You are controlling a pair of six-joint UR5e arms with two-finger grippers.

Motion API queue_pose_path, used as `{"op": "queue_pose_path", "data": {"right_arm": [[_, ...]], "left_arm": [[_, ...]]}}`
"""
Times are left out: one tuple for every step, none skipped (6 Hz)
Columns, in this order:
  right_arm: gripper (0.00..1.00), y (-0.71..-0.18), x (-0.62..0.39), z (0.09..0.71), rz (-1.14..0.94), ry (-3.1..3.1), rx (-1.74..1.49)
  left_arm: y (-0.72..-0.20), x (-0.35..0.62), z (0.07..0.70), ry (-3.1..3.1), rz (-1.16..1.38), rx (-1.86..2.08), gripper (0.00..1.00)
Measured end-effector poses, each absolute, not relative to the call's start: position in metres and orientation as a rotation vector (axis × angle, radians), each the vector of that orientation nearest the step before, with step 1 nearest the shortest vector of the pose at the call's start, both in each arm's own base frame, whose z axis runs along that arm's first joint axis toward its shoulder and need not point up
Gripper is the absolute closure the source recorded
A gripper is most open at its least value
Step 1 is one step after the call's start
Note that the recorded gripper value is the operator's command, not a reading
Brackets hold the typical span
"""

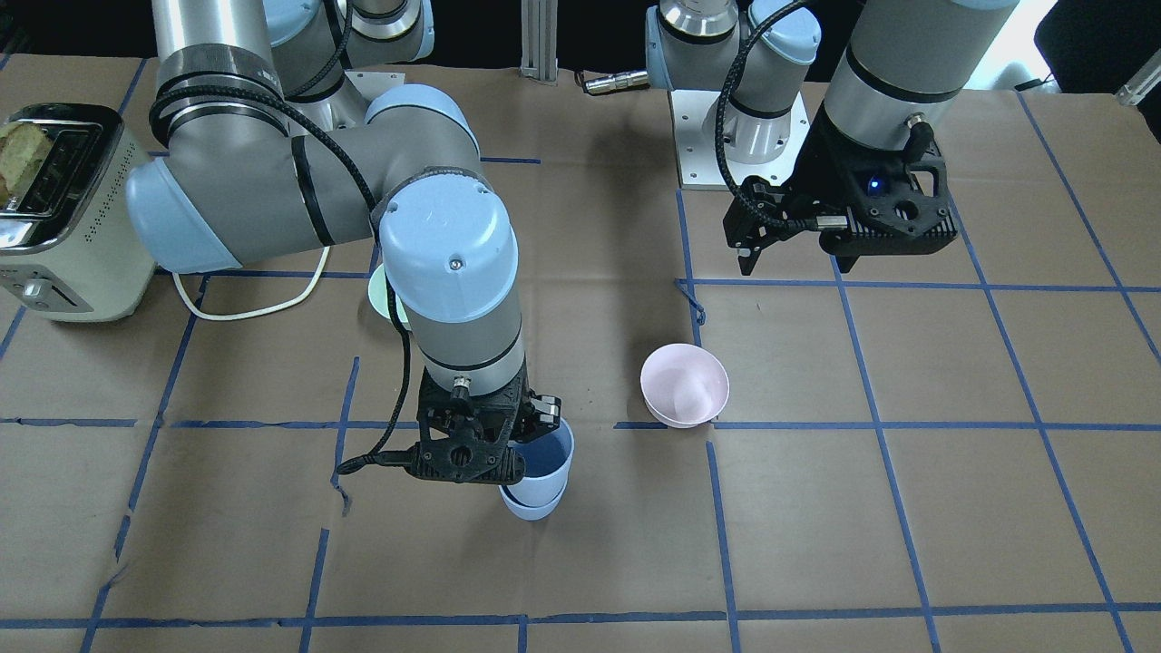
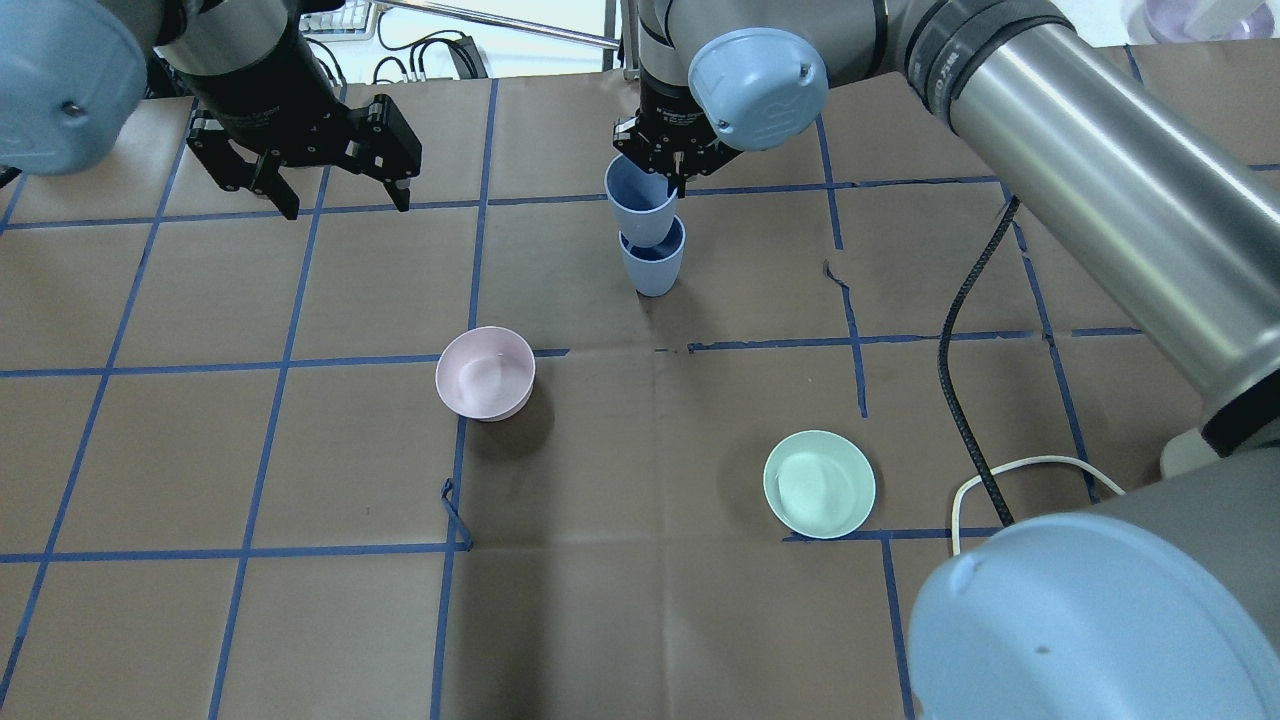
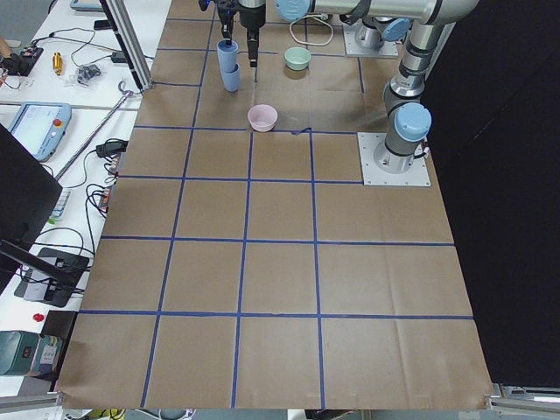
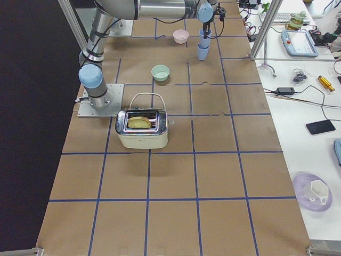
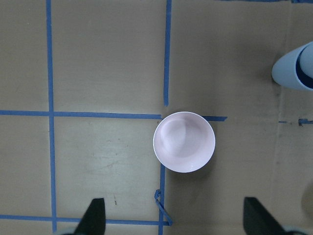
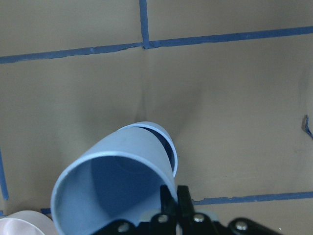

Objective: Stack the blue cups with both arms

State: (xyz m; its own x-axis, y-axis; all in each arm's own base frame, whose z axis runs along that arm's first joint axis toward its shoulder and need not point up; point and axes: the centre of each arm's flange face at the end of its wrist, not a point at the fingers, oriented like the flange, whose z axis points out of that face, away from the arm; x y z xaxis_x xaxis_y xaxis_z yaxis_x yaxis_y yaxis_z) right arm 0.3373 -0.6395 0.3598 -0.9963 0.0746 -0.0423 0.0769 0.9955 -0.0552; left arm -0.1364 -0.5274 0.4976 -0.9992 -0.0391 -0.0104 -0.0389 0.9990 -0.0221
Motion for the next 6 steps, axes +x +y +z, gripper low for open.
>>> {"op": "queue_pose_path", "data": {"right_arm": [[0.88, -0.642, 0.338, 0.35, -0.073, 3.103, 0.115], [0.07, -0.645, 0.338, 0.34, -0.055, 3.109, 0.108], [0.0, -0.647, 0.337, 0.335, -0.045, 3.113, 0.105], [0.0, -0.648, 0.336, 0.337, -0.047, 3.111, 0.102], [0.0, -0.65, 0.33, 0.347, -0.055, 3.105, 0.112], [0.0, -0.65, 0.316, 0.368, -0.056, 3.098, 0.13]], "left_arm": [[-0.527, -0.136, 0.498, 3.13, -0.033, -0.061, 0.02], [-0.527, -0.136, 0.498, 3.13, -0.034, -0.06, 0.02], [-0.527, -0.136, 0.498, 3.129, -0.036, -0.059, 0.02], [-0.527, -0.136, 0.498, 3.129, -0.035, -0.059, 0.02], [-0.527, -0.136, 0.498, 3.129, -0.033, -0.059, 0.02], [-0.527, -0.136, 0.497, 3.129, -0.031, -0.059, 0.02]]}}
